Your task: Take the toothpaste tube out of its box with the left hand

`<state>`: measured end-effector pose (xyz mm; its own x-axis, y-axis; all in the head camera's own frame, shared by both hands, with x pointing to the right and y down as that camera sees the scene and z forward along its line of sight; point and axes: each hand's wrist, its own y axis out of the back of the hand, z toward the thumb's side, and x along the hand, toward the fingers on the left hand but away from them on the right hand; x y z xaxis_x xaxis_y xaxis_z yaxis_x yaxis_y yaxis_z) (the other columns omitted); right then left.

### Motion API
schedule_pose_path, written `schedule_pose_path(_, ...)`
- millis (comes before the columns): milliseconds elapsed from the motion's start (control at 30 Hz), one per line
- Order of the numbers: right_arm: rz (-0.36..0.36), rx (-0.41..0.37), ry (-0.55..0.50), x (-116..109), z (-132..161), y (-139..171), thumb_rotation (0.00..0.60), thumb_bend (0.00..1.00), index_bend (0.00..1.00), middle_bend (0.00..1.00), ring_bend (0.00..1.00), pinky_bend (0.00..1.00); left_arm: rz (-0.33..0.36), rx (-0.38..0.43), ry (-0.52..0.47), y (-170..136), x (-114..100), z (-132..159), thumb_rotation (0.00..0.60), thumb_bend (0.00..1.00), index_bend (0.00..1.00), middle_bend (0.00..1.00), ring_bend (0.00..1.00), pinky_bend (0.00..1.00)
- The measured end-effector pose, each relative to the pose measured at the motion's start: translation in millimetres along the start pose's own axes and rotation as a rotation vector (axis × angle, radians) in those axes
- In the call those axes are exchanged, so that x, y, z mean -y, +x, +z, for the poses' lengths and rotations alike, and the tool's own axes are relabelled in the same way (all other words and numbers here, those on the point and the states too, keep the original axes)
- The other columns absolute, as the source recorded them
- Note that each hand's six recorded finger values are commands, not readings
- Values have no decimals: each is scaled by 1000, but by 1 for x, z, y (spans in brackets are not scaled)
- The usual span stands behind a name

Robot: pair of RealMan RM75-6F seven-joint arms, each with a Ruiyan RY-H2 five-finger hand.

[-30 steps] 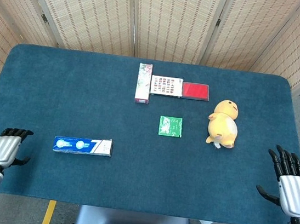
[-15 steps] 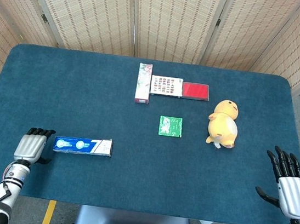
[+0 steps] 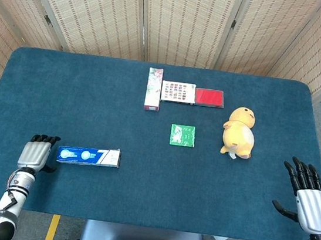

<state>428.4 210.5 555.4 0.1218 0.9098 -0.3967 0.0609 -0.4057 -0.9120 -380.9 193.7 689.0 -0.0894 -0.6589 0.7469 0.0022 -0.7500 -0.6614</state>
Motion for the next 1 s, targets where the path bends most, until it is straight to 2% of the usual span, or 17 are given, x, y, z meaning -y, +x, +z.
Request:
schedule_pose_path(200,6,7,10,3,1,-3,600,204,0,0,0,0,-35,15,-34,7,8,0,600,190,199,237,141,127)
schedule_pose_path(667,19,18,22,6,0,-6,600,204,0,0,0,0,-40,67,-68,19,2,12,600,194,231,237,161,125)
schedule_pose_path(1000,15,19,19,6,-1,-6,600,204,0,0,0,0,-43,70,-86,27,3,12,600,198,330,336,254,129)
